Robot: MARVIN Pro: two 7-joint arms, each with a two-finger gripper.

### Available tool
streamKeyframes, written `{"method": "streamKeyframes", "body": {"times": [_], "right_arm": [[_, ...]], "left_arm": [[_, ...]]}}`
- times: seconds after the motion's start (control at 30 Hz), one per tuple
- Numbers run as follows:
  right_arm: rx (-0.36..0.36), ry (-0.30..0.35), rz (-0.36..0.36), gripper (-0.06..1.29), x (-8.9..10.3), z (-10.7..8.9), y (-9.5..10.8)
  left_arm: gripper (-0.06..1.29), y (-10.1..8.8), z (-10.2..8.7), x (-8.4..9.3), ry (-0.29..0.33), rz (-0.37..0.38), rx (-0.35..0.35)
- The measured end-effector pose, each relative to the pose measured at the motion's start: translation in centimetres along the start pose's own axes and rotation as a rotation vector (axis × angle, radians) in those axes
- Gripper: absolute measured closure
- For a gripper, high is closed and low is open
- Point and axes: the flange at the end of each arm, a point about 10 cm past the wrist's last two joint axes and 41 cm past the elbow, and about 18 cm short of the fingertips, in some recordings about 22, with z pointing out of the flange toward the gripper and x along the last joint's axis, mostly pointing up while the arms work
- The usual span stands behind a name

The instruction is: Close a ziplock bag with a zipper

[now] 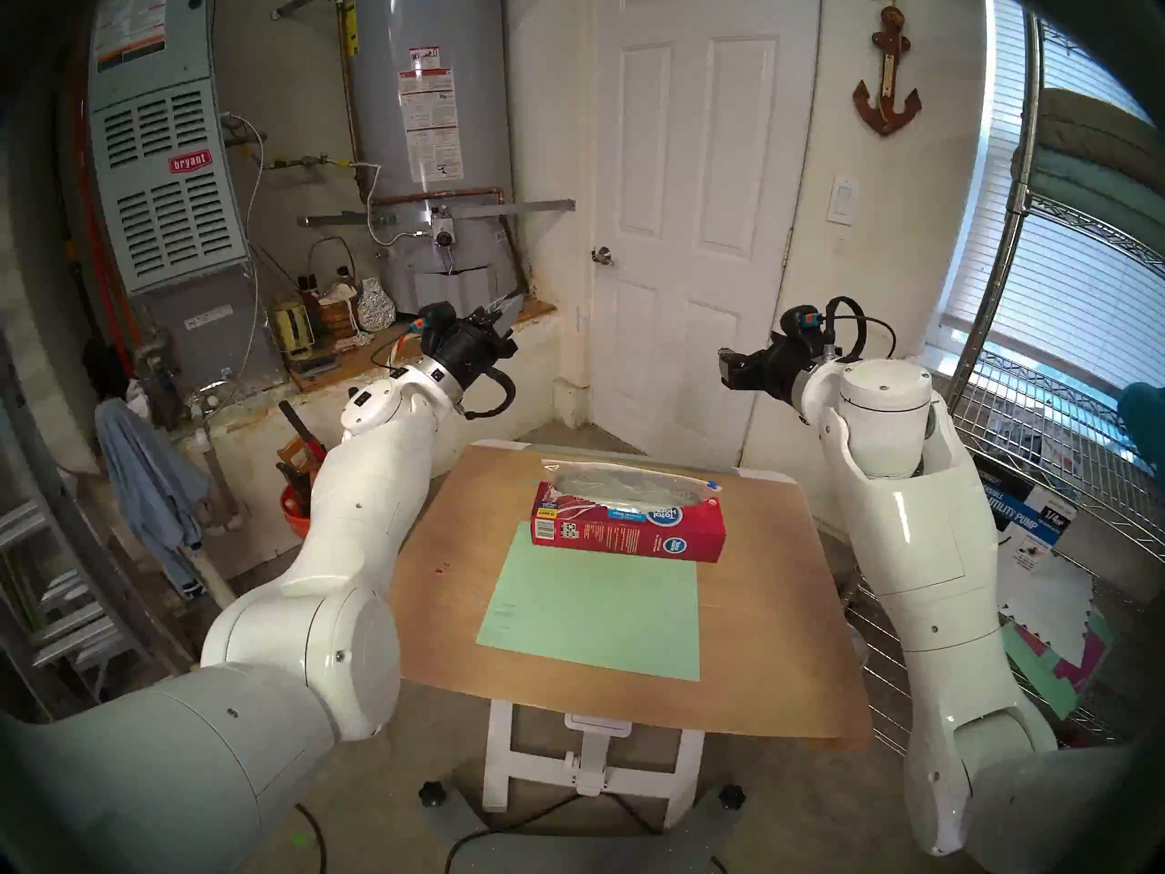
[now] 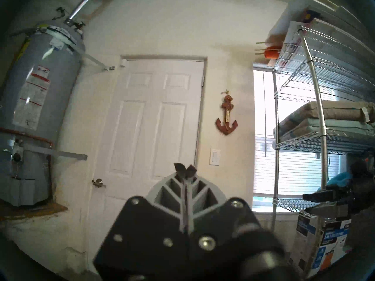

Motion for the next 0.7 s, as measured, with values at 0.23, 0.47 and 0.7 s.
{"method": "streamKeyframes", "body": {"times": [0.23, 0.47, 0.7], "right_arm": [[-0.127, 0.0, 0.034, 0.0, -0.7, -0.3, 0.4], [-0.263, 0.02, 0.073, 0.0, -1.0, -0.9, 0.7], [-0.354, 0.045, 0.114, 0.0, -1.2, -1.5, 0.5]], "left_arm": [[1.25, 1.0, 1.3, -0.4, 0.002, 0.008, 0.076], [1.16, 1.9, 2.2, -0.7, -0.039, 0.034, 0.157], [1.06, 2.4, 2.0, -1.2, -0.1, 0.05, 0.242]]}}
